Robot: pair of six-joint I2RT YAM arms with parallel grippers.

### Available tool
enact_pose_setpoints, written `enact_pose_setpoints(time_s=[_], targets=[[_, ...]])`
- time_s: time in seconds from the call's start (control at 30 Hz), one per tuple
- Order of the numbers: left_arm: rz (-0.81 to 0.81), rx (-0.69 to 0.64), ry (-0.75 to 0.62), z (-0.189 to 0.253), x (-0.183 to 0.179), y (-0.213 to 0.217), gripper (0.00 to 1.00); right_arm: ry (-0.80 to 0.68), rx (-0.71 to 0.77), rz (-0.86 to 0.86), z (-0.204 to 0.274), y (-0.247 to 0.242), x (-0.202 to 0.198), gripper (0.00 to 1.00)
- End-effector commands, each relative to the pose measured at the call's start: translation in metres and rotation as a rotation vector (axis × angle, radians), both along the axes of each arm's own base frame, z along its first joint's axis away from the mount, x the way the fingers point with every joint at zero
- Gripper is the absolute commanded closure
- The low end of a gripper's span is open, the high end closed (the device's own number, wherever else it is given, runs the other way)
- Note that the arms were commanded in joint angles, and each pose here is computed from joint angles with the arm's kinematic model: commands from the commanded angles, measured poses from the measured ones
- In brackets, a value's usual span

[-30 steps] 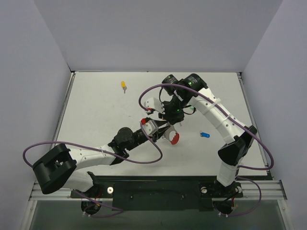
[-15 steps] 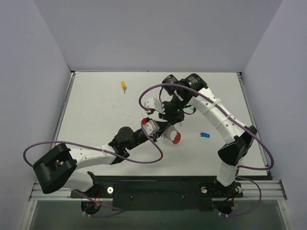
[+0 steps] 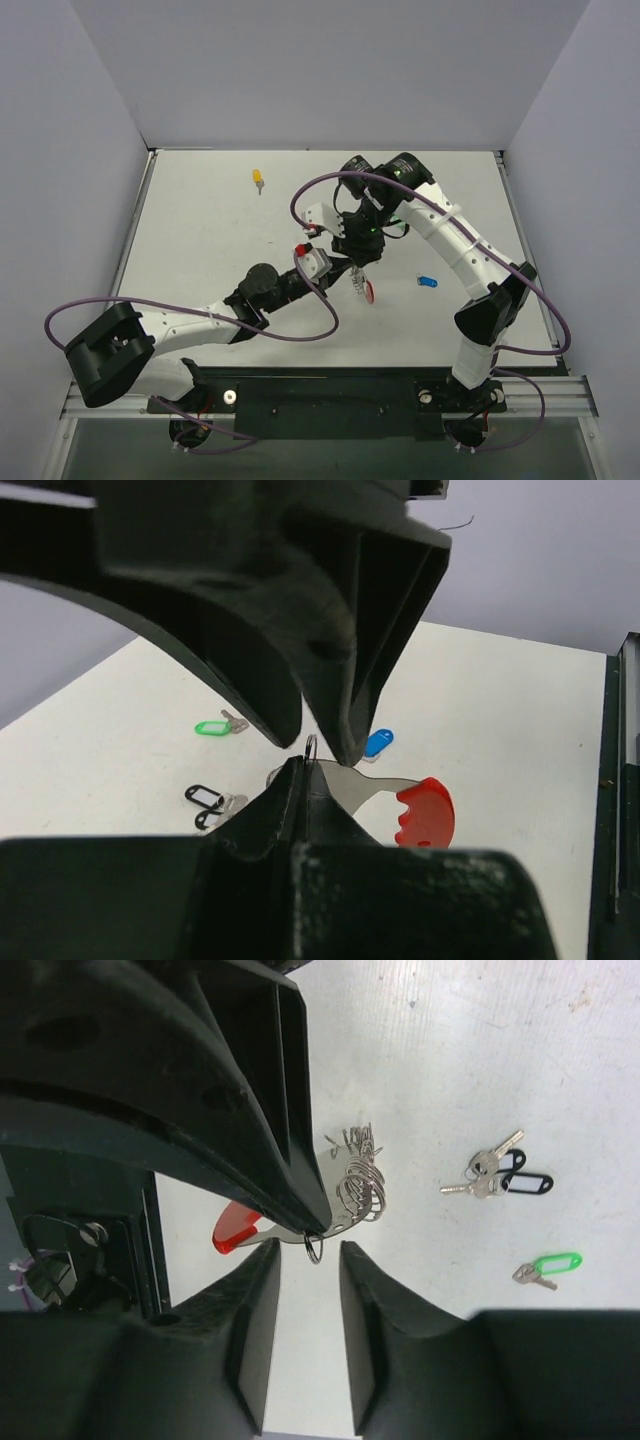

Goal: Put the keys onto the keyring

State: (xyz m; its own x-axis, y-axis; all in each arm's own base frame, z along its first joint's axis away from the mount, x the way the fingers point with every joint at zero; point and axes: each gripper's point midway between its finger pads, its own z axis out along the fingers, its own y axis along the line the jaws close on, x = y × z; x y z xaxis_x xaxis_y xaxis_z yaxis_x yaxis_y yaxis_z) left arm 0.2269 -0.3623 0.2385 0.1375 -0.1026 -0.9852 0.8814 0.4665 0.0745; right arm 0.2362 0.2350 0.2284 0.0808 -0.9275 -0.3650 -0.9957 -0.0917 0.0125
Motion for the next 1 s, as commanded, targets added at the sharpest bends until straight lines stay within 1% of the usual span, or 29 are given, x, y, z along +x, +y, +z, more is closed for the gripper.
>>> enact_pose_setpoints(time_s=[0.0,0.07,0.13,0.23,0.27,0.3,0.5,0.53,0.7,0.73,0.8,0.97], targets=[[0.032,-0.123,0.036,0.030,-0.005,0.014,1.00,0.201,-0.055,-0.050,0.017,-0.038,-0.048,0.65],[0.033,-0.170,0.049,0.035,-0.008,0.020,1.00,0.218,-0.017,-0.071,0.021,-0.038,-0.048,0.60],[0.032,-0.239,0.054,0.043,-0.012,0.027,1.00,0.244,0.034,-0.077,0.025,-0.036,-0.050,0.58],[0.054,-0.324,0.069,0.049,-0.013,0.039,1.00,0.274,0.106,-0.065,0.026,-0.032,-0.052,0.57],[0.050,-0.357,0.064,0.053,-0.016,0.043,1.00,0.313,0.146,-0.069,0.025,-0.030,-0.054,0.57],[0.065,-0.378,0.076,0.054,-0.014,0.046,1.00,0.305,0.188,-0.056,0.027,-0.027,-0.053,0.56],[0.093,-0.460,0.109,0.051,-0.018,0.064,1.00,0.377,0.356,0.028,0.027,-0.012,-0.066,0.56],[0.090,-0.490,0.110,0.055,-0.019,0.066,1.00,0.387,0.367,0.045,0.025,-0.010,-0.067,0.56],[0.072,-0.549,0.126,0.065,-0.022,0.069,1.00,0.403,0.429,0.091,0.026,0.004,-0.063,0.57],[0.063,-0.555,0.130,0.065,-0.023,0.068,1.00,0.407,0.428,0.090,0.024,0.006,-0.061,0.56],[0.057,-0.562,0.130,0.068,-0.023,0.068,1.00,0.368,0.455,0.069,0.023,0.016,-0.049,0.56],[0.042,-0.566,0.129,0.070,-0.025,0.066,1.00,0.345,0.468,0.048,0.017,0.027,-0.040,0.55]])
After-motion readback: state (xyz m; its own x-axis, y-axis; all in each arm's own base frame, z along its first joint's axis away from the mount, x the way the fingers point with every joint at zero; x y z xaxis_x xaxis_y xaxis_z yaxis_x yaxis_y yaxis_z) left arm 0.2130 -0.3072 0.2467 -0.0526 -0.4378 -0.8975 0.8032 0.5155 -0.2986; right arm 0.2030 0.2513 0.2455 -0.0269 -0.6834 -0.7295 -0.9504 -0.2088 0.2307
